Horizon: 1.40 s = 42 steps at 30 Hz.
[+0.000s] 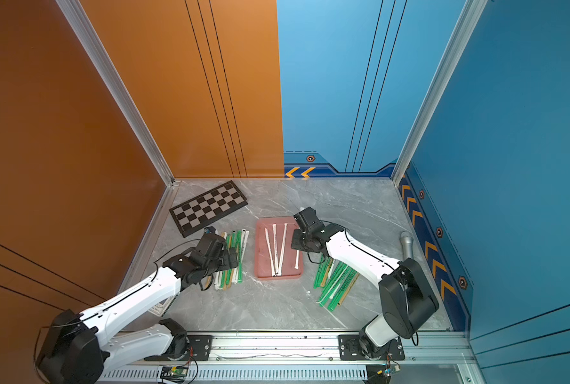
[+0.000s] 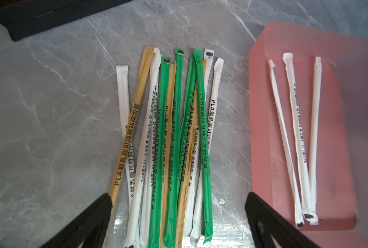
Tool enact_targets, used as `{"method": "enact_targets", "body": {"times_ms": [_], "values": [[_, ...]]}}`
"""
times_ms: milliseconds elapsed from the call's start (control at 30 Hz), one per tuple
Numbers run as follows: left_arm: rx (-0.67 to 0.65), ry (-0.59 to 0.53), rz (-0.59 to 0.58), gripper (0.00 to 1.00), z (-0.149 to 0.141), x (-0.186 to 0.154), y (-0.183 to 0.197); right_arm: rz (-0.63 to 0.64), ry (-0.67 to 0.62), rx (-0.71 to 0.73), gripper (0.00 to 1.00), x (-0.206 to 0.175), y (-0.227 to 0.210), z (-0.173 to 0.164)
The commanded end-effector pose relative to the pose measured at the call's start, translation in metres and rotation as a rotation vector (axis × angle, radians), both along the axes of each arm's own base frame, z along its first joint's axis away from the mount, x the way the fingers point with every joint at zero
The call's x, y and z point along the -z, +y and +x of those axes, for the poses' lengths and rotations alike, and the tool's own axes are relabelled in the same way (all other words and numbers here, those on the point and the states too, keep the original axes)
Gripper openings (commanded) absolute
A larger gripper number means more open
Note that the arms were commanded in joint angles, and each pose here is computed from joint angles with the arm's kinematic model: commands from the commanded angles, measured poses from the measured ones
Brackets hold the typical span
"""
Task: Put the straws into the storage box
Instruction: Pick up the straw from the center of the board, then place the straw in the storage box.
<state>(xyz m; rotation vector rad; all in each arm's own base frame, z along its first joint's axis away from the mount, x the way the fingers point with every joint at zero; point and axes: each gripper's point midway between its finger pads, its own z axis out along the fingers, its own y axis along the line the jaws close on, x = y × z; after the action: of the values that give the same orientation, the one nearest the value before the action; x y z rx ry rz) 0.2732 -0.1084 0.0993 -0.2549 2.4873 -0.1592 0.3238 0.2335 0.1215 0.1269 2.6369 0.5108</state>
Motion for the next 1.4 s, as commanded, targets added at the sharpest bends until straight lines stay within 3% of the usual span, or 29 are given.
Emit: {"method": "enact_targets", "body": {"times_ms": [0, 267, 433, 667, 1067, 1167, 1367], "values": [[0.01, 0.072, -0.022, 1.0, -0.008, 0.012, -0.003, 0.03, 0.005, -0.071, 0.06, 0.006, 0.024, 0.007], [0.048, 0.14, -0.048, 0.92, -0.009, 0.024, -0.015, -0.004, 0.019, -0.12, 0.09, 0.025, 0.04, 0.013], [0.094, 0.172, -0.064, 0.71, -0.008, 0.027, -0.026, -0.031, 0.02, -0.119, 0.09, 0.033, 0.038, 0.016], [0.113, 0.21, -0.06, 0.55, -0.004, 0.035, -0.034, -0.068, 0.008, -0.116, 0.12, 0.038, 0.034, 0.021], [0.11, 0.284, -0.043, 0.48, 0.008, 0.054, -0.044, -0.104, 0.018, -0.111, 0.15, 0.052, 0.03, 0.031], [0.11, 0.292, -0.037, 0.45, 0.009, 0.057, -0.045, -0.105, 0.021, -0.114, 0.25, 0.054, 0.031, 0.032], [0.104, 0.299, -0.021, 0.38, 0.01, 0.06, -0.044, -0.093, 0.013, -0.106, 0.32, 0.048, 0.029, 0.029]]}}
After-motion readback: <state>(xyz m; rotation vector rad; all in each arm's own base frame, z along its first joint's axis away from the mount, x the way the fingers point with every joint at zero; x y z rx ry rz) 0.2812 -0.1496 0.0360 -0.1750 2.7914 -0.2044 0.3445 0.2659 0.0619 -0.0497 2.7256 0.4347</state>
